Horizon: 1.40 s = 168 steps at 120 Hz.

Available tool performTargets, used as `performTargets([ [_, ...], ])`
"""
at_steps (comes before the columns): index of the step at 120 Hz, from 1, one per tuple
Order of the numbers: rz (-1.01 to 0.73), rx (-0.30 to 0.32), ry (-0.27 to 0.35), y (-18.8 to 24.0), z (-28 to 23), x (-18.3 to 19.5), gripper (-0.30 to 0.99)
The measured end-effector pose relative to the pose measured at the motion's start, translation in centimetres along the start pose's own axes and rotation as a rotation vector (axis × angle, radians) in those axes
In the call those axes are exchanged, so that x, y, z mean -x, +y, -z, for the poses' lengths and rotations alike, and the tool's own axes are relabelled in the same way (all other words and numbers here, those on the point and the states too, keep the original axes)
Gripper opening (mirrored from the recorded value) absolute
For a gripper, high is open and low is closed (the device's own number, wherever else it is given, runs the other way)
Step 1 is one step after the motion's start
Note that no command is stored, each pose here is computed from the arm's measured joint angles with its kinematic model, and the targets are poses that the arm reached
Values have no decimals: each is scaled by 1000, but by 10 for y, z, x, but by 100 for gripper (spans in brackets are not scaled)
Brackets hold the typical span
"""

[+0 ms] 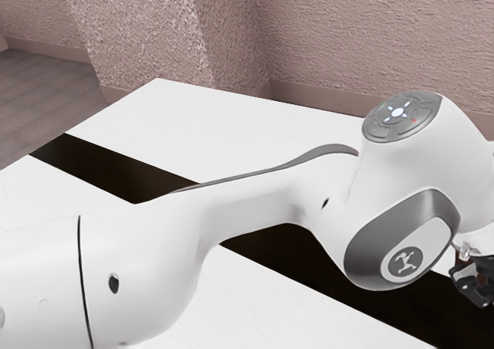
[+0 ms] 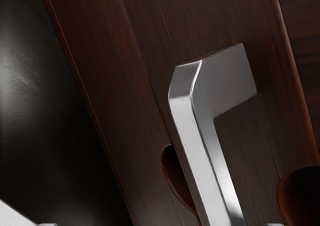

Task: Pull the drawer handle with one arm to open the drawer

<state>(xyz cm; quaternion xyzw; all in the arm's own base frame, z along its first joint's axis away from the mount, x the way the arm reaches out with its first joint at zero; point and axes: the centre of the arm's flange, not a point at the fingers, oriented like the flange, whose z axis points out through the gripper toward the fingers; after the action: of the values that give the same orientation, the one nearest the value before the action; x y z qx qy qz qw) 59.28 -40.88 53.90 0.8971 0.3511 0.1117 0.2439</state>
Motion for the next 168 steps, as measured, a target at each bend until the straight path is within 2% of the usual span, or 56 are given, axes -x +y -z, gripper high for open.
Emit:
performTargets([
  [40,2,1,2,-1,4,-1,39],
  [71,6,3,6,0,10,-2,12],
  [93,8,2,9,-1,15,-3,0],
  [123,14,-9,7,-9,23,-2,-7],
  [168,26,-22,0,-23,32,1,-9],
])
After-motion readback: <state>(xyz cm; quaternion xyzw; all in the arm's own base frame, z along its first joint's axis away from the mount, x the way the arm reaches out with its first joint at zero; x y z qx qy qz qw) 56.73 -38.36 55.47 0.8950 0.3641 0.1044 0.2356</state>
